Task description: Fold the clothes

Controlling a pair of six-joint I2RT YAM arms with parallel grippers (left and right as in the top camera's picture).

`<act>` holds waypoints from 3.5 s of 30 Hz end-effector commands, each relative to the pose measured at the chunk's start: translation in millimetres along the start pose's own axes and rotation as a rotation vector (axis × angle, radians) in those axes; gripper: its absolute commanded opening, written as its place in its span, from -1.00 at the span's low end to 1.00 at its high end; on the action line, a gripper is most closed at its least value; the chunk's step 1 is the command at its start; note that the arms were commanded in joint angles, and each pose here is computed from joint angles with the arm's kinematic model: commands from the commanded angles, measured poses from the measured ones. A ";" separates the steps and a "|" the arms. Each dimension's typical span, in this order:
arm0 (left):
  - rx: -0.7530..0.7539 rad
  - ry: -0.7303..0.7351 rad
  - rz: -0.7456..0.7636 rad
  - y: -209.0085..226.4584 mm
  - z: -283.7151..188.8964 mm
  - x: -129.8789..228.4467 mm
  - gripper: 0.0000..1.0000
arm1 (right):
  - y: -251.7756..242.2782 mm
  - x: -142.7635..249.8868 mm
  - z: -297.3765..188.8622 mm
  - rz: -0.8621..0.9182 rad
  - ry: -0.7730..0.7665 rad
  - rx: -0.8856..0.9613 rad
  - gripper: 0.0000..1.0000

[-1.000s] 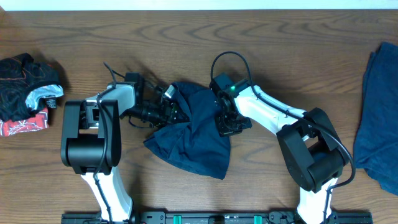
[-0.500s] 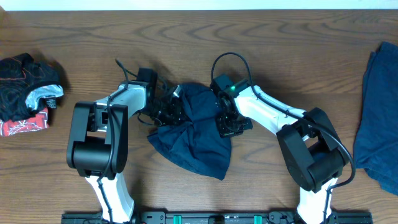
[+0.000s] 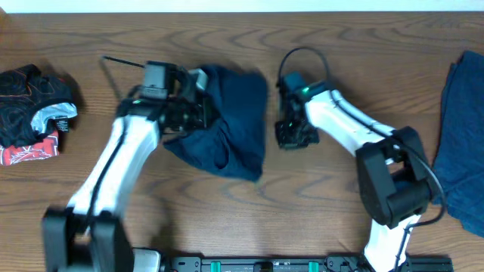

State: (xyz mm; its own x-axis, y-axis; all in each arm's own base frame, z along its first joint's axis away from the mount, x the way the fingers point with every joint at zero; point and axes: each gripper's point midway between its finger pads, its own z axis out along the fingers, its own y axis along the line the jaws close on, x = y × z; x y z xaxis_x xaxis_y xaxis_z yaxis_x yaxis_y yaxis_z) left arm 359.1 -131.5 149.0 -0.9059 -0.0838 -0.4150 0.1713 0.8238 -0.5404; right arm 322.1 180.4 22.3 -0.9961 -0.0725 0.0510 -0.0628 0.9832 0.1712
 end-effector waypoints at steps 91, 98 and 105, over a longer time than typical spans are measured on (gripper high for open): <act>0.031 -1.623 -0.970 322.9 -427.3 -122.6 0.96 | 28.1 55.0 -34.8 -0.089 0.172 -0.058 -0.46; 0.147 -1.657 -0.898 295.1 -434.6 -144.1 0.96 | 32.9 55.3 -35.1 -0.088 0.176 -0.085 -0.53; 0.153 -1.479 -0.786 259.6 -380.8 -178.3 0.96 | 38.8 53.2 -33.8 -0.103 0.162 -0.096 -0.64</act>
State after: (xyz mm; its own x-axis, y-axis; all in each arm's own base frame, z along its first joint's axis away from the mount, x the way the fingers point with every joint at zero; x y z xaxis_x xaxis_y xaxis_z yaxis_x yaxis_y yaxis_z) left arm 399.9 342.3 342.6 0.4094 -0.8979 -0.1618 -0.0101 0.1729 -0.9849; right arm 268.4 200.5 58.0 -0.9609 -0.1806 0.2100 -0.1249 0.9593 0.2534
